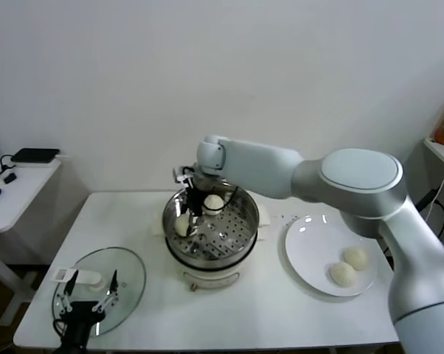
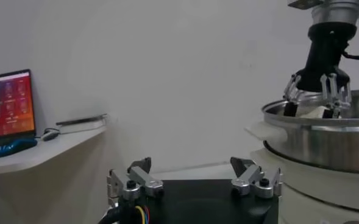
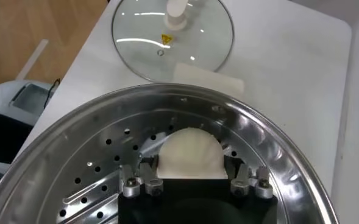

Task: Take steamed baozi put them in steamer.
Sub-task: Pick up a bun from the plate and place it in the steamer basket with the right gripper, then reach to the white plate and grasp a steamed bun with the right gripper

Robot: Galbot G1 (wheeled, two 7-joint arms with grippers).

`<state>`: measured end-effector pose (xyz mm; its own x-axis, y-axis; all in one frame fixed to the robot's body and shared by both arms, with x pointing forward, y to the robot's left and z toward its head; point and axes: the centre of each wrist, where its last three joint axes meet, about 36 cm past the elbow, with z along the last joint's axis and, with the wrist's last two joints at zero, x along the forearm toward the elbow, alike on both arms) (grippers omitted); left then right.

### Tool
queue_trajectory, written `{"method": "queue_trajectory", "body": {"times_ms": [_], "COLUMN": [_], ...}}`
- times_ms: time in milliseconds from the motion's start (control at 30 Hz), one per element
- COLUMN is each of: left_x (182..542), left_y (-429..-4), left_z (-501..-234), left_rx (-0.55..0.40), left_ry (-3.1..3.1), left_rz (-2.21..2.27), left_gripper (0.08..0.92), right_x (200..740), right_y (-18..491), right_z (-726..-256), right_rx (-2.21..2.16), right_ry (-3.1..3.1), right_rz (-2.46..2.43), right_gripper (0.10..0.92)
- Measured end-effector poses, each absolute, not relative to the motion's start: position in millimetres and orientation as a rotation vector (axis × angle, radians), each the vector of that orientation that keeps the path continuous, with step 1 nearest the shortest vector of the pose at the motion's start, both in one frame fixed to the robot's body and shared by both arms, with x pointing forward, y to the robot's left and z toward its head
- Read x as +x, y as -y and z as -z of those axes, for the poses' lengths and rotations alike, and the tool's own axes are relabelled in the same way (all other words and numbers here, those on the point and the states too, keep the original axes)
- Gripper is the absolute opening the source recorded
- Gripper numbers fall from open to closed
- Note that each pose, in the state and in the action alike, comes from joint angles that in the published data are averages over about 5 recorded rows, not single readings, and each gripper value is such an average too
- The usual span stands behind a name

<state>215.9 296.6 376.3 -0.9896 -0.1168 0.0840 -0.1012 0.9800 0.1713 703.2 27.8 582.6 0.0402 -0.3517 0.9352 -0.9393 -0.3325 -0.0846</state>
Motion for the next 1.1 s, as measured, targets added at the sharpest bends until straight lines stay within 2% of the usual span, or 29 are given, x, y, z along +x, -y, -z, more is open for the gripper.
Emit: {"method": "queue_trajectory", "body": {"times_ms": [100,333,567,800,1100], "left_x": [216,215,216,217,216], "left_y": [-297,-296,-295,-292,-291], "left_z": [-376,-376,-378,-378,-377], "left_rx": [0.167,0.166,0.163,0.154,0.143], "left_ry": [3.032,3.031,3.034,3.036,3.029], "left_rz": [0.255,0.255,0.256,0.254,0.261], "left_gripper": [0.823,0.823,0.823,0.823,0.823], "right_x": [703,703,706,706,691], "right_y": [-28,-21,6,60,162], "right_z": [-582,-588,-615,-655,-698], "right_rx": [1.740,1.743,1.729,1.699,1.638], "right_ry": [1.307,1.311,1.317,1.340,1.355], "right_rz": [-1.292,-1.287,-1.293,-1.301,-1.321], "right_gripper": [0.818,0.823,0.823,0.823,0.823]}}
